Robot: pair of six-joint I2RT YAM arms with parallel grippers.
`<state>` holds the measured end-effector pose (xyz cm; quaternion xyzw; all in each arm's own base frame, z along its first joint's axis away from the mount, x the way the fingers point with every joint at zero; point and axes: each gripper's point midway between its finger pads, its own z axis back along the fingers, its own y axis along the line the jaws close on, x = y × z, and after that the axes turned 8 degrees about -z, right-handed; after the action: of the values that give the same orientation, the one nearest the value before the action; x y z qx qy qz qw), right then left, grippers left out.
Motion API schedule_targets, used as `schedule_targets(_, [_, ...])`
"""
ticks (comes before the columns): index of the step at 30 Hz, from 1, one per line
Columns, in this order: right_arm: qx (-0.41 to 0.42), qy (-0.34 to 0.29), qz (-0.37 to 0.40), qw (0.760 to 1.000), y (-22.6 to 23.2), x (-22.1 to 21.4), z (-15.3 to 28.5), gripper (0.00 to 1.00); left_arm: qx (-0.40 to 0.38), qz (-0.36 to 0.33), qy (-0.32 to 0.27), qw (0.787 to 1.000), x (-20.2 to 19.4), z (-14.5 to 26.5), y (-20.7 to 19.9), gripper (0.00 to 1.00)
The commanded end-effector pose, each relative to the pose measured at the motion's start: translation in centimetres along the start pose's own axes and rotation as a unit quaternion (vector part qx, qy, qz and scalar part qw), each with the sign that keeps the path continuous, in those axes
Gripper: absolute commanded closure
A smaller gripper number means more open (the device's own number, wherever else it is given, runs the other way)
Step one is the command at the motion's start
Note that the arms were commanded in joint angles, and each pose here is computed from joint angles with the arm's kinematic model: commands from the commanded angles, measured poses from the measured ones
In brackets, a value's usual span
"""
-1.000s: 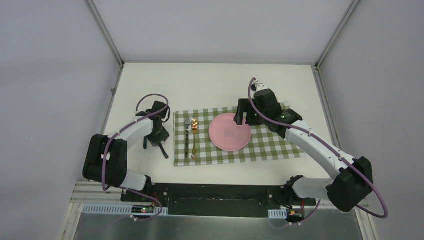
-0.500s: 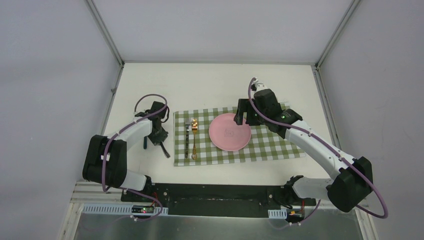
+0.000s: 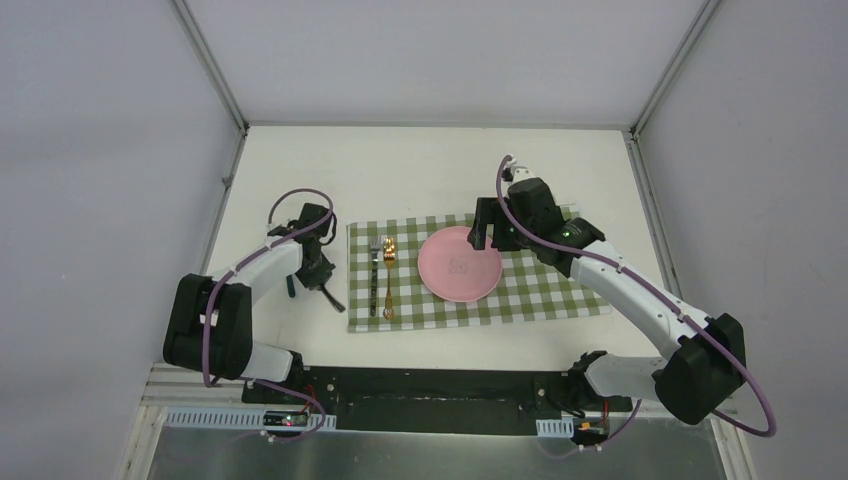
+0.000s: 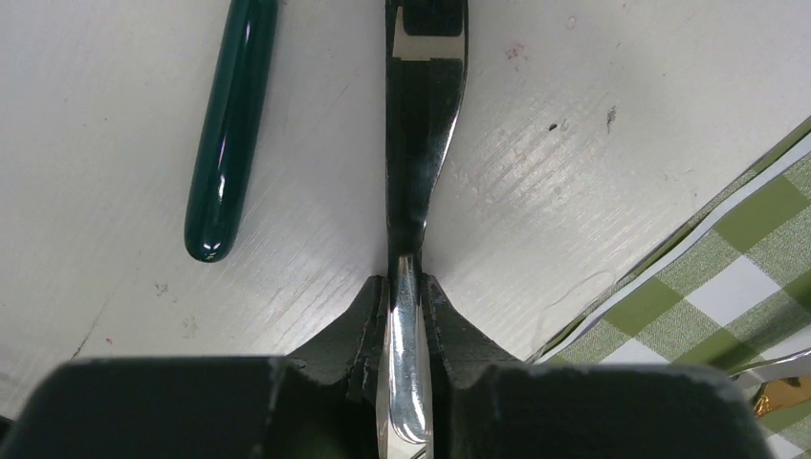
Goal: Set the dinner table for one person
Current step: Pick up the knife at the corner of the board.
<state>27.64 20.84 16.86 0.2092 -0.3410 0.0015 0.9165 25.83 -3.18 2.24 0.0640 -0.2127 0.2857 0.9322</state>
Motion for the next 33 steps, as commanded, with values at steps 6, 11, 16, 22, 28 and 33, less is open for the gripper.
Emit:
schedule_targets(6, [0.020,-0.029,-0.002,0.999,1.1,1.3,0.5,0.18,-0.052,-0.040,-0.002,0.998,-0.1,1.7,-0.4,1.00])
schedule_targets(11, [0.022,-0.028,-0.005,0.999,1.2,1.3,0.4,0.18,-0.079,-0.048,-0.010,0.996,0.5,2.9,-1.3,1.00])
schedule_targets(16, [0.021,-0.028,-0.004,0.999,1.1,1.2,0.4,0.18,-0.093,-0.050,-0.013,0.994,0.8,3.5,-1.7,1.00])
schedule_targets(22, [0.025,-0.027,-0.006,0.999,1.3,1.3,0.3,0.18,-0.125,-0.056,-0.020,0.990,1.4,4.8,-2.9,1.00])
schedule_targets(28, [0.025,-0.026,-0.006,0.999,1.3,1.3,0.2,0.18,-0.138,-0.058,-0.031,0.988,2.2,6.0,-3.3,1.00])
schedule_targets(33, [0.026,-0.027,-0.007,0.999,1.4,1.4,0.2,0.18,-0.159,-0.064,-0.027,0.985,2.3,6.8,-4.6,1.00])
